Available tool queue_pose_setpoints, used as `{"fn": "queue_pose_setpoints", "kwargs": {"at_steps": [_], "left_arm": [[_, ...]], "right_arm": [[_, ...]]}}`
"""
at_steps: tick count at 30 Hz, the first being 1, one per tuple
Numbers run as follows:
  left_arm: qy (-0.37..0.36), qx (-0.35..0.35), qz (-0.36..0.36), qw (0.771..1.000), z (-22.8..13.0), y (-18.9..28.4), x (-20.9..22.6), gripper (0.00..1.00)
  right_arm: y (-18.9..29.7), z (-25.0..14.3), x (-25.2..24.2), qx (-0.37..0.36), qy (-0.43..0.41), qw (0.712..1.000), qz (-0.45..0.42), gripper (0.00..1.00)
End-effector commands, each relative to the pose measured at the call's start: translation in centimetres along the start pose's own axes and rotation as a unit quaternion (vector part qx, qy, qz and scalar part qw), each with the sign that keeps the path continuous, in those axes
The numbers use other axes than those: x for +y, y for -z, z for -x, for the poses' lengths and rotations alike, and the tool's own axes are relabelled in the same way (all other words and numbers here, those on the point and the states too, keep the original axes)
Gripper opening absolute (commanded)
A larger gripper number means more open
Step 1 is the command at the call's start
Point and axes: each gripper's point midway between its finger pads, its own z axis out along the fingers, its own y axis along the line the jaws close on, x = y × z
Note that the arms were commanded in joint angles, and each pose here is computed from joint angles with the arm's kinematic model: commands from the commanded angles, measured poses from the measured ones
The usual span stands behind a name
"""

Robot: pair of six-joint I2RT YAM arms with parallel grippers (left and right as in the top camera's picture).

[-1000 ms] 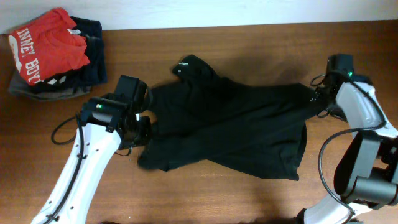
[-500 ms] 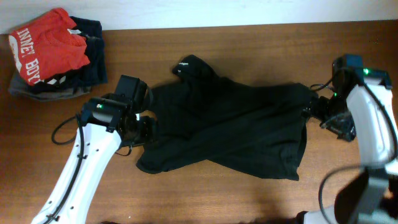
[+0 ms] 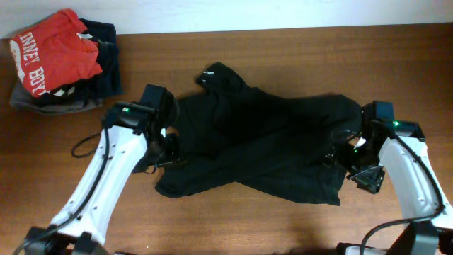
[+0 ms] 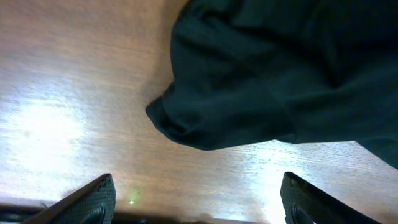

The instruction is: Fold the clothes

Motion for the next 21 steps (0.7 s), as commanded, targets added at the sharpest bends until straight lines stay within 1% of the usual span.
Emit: {"fn": "queue_pose_setpoints", "kwargs": {"at_steps": [1,7,8,11,15,17,19,21], "left_arm": [[0.039,0.029,-0.002,0.999,-1.2,-1.2,0.0,0.85],[0.044,0.046,0.007,0.998,-2.2,-3.2,0.5,0.87],[0.050,0.052,0.009,0.997,-2.5,-3.5,0.6,0.95],[0.064,0.065,0.011,0.996,-3.3,-4.4,0.8,0.96],[0.068,0.081,-0.012,0.994,-4.0,-5.5,0.2,0.97],[0.068,0.085,-0.022,0.994,-4.2,-6.0,0.0,0.97],[0.069,0.087,-0.028,0.993,-4.4,-6.5,-0.2,0.97],[0.075,0.088,-0.028,0.993,-4.6,-7.0,-0.1,0.97]], "right_arm": [[-0.9,-0.7,0.2,0.017,0.006,1.000,0.006,0.98],[-2.5,-1.0,1.6,0.021,0.023,0.998,0.051,1.00],[-2.8,-0.9,1.7,0.020,0.023,0.998,0.056,0.98],[-3.7,-1.1,1.6,0.020,0.023,0.998,0.058,0.95],[-4.4,-1.0,1.6,0.012,0.025,0.998,0.061,0.93],[-4.7,-0.7,1.7,0.004,0.026,0.998,0.065,0.88],[-5.0,-0.4,1.8,-0.004,0.027,0.997,0.068,0.79],[-5.3,-0.4,1.8,-0.005,0.027,0.997,0.069,0.76]]}}
